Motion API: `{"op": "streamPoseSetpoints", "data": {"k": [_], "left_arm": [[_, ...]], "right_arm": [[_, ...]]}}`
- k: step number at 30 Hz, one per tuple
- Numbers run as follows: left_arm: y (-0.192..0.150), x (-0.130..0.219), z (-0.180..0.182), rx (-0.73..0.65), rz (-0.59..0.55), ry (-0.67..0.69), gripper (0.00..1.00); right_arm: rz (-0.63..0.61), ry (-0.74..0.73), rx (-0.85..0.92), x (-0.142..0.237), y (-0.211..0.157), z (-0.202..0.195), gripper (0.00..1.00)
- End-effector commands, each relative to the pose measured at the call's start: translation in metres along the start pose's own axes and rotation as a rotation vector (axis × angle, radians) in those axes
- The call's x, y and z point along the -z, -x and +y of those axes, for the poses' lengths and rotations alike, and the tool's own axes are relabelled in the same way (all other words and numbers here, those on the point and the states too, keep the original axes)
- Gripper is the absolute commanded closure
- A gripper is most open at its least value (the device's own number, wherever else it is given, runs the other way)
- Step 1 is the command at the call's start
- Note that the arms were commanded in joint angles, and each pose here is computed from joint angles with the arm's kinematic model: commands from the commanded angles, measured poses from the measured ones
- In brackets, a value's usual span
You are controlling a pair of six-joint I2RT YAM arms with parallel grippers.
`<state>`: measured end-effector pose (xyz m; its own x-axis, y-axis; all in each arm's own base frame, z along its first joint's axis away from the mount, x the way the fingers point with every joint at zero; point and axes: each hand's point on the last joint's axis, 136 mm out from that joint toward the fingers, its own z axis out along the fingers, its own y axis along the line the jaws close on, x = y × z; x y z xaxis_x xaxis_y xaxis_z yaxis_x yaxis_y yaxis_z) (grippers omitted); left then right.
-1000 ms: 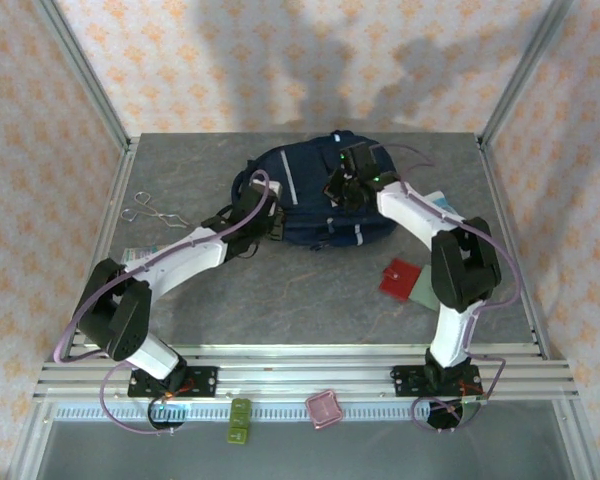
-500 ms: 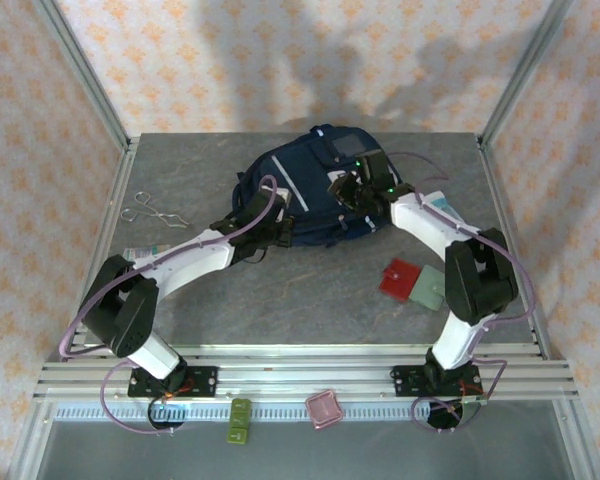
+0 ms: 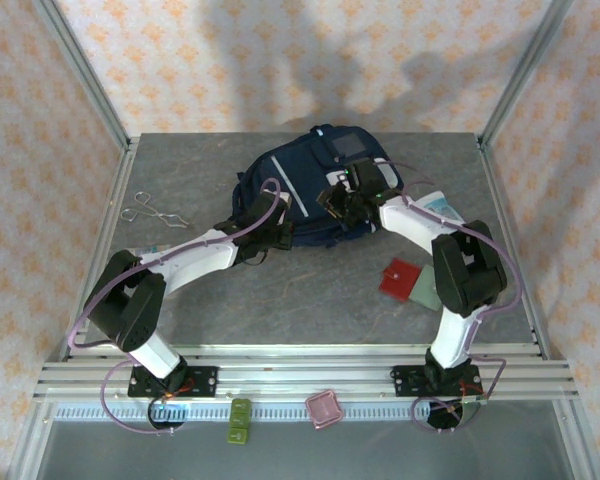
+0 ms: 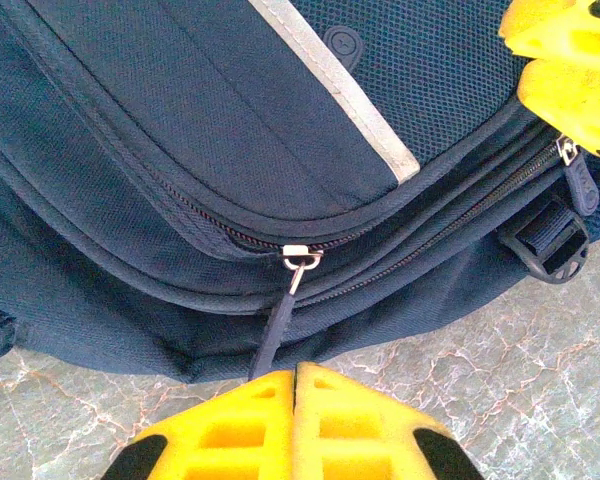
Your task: Pack books, pencil case, and school supplies into a backpack
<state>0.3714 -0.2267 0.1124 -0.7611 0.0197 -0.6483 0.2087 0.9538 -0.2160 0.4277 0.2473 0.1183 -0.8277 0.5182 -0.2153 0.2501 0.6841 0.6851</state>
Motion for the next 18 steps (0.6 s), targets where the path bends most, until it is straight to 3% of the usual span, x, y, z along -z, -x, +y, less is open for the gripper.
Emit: {"op": "streamPoseSetpoints", "data": {"k": [1, 3, 7, 14, 18], "left_arm": [[0.005, -0.003, 0.002, -0.001, -0.017, 0.028, 0.78], [0.004, -0.008, 0.003, -0.002, -0.014, 0.032, 0.67], [0.004, -0.016, 0.007, -0.005, -0.018, 0.066, 0.56], [0.007, -0.029, 0.011, -0.057, -0.008, 0.107, 0.52], [0.015, -0.032, 0.007, -0.074, -0.025, 0.096, 0.55]], "right_arm": [[-0.003, 0.012, -0.006, -0.001, -0.001, 0.006, 0.65], [-0.007, 0.013, -0.003, 0.000, 0.000, 0.006, 0.66], [-0.009, 0.012, 0.000, -0.001, 0.000, 0.006, 0.66], [-0.007, 0.021, 0.007, 0.000, -0.002, 0.010, 0.67], [-0.010, 0.020, 0.008, 0.000, -0.003, 0.010, 0.68]]}}
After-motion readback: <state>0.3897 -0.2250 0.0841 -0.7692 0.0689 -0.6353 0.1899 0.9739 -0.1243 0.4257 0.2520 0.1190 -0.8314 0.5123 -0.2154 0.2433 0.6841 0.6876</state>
